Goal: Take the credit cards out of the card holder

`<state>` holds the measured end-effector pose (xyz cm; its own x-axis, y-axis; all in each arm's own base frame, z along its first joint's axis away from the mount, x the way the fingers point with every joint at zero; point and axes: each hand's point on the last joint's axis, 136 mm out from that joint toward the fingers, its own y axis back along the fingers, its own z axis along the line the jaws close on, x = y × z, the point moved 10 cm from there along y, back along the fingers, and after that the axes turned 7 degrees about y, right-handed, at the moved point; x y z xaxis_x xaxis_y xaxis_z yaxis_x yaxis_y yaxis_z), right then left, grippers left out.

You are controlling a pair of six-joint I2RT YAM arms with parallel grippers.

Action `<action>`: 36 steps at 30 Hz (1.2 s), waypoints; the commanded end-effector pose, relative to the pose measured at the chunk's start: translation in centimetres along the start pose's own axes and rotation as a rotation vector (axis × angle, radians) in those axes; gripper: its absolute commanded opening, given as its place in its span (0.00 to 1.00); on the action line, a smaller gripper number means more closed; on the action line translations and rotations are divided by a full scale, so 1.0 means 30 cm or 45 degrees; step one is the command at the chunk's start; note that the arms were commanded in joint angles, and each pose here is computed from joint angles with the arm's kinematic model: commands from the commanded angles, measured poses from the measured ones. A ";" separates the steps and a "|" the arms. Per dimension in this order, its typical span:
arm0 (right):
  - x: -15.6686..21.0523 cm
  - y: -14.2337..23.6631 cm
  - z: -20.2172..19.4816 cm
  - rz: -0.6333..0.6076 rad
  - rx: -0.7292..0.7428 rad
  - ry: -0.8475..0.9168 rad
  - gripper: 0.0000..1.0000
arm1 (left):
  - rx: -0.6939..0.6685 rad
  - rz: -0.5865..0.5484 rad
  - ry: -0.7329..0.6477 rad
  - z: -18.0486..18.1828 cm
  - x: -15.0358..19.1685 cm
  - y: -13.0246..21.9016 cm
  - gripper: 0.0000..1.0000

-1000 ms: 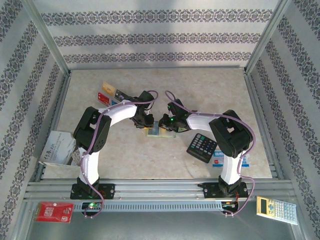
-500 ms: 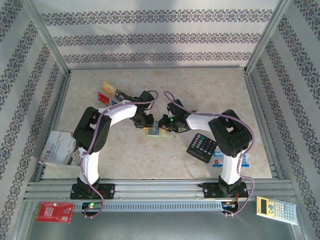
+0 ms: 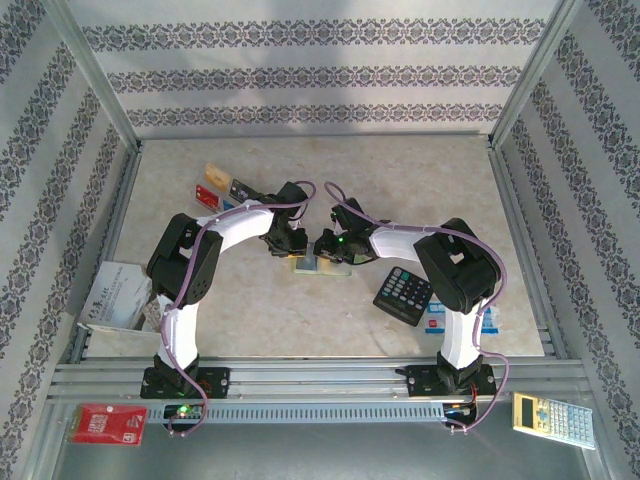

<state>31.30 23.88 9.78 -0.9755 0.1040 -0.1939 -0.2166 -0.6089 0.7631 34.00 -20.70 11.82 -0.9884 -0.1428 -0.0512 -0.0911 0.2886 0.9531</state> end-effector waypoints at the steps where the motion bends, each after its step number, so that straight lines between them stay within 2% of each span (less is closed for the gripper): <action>1: 0.059 -0.055 -0.002 0.121 0.018 0.030 0.16 | -0.050 0.166 0.041 0.040 0.064 -0.101 0.19; 15: 0.047 -0.021 0.025 0.030 -0.134 0.059 0.11 | 0.027 0.205 0.076 0.043 0.070 -0.115 0.20; 21: 0.038 -0.002 0.038 -0.029 -0.236 0.057 0.14 | 0.041 0.212 0.085 0.046 0.074 -0.118 0.20; 28: 0.047 -0.015 -0.002 -0.030 -0.147 0.015 0.17 | 0.117 0.227 0.117 0.049 0.074 -0.114 0.20; 36: 0.047 -0.007 0.000 -0.043 -0.153 0.033 0.04 | 0.141 0.222 0.138 0.053 0.067 -0.107 0.20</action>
<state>30.69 23.47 9.24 -0.9601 0.1397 -0.2422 -0.2727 -0.6593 0.7007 34.08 -19.68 11.34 -0.9790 -0.2036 0.0117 -0.0717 0.3975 0.9148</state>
